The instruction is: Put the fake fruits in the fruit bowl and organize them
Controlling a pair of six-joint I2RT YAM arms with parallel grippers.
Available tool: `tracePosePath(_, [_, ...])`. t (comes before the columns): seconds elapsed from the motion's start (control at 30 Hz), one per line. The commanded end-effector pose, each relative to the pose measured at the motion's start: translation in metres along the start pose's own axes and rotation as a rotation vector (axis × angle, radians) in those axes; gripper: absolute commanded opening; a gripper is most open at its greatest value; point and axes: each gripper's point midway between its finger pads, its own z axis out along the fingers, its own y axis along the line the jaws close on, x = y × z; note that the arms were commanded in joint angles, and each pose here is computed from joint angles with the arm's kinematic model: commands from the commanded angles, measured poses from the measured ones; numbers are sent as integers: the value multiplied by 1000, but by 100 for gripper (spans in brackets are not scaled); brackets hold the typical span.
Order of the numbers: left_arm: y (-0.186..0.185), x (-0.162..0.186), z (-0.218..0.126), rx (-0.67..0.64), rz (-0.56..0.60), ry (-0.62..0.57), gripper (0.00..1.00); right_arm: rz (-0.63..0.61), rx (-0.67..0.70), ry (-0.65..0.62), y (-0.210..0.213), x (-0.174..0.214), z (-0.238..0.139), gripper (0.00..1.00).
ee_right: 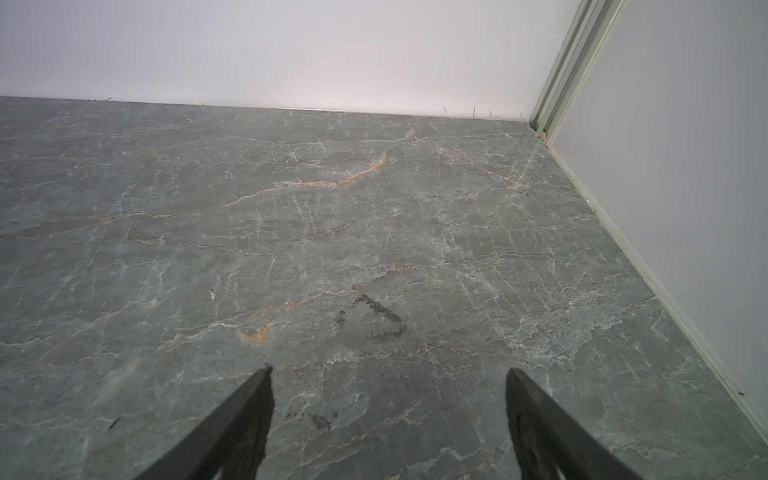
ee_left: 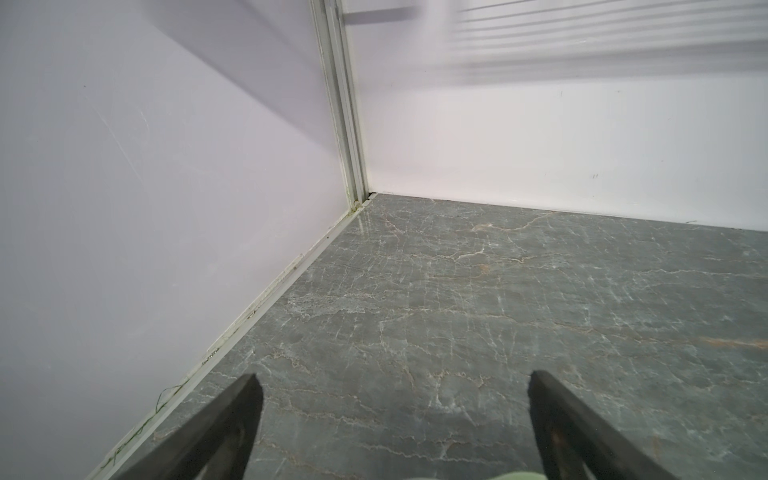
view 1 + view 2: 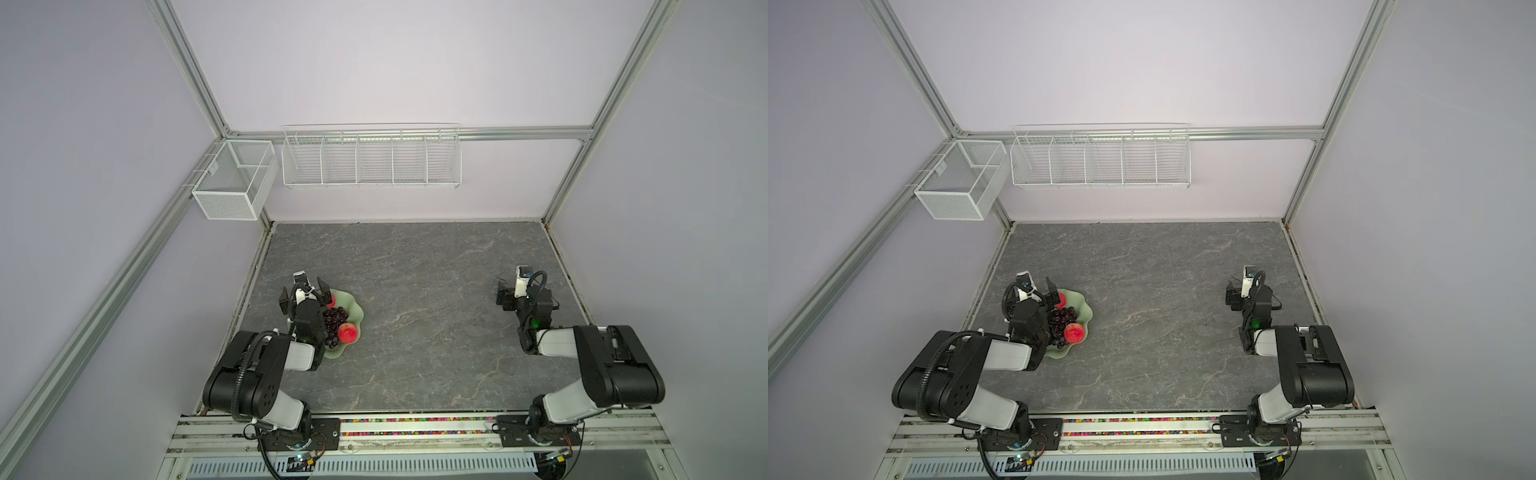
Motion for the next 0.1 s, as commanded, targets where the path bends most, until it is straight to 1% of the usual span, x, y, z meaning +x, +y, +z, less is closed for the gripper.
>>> tracePosePath(0.0, [8,-4,-3,-23,-18,-42,99,-19,5,-2,0,-1,-1,88])
tracePosePath(0.07, [7,-3,-3,-20,-18,-38,99,-26,5,-8,1,-1,-2,88])
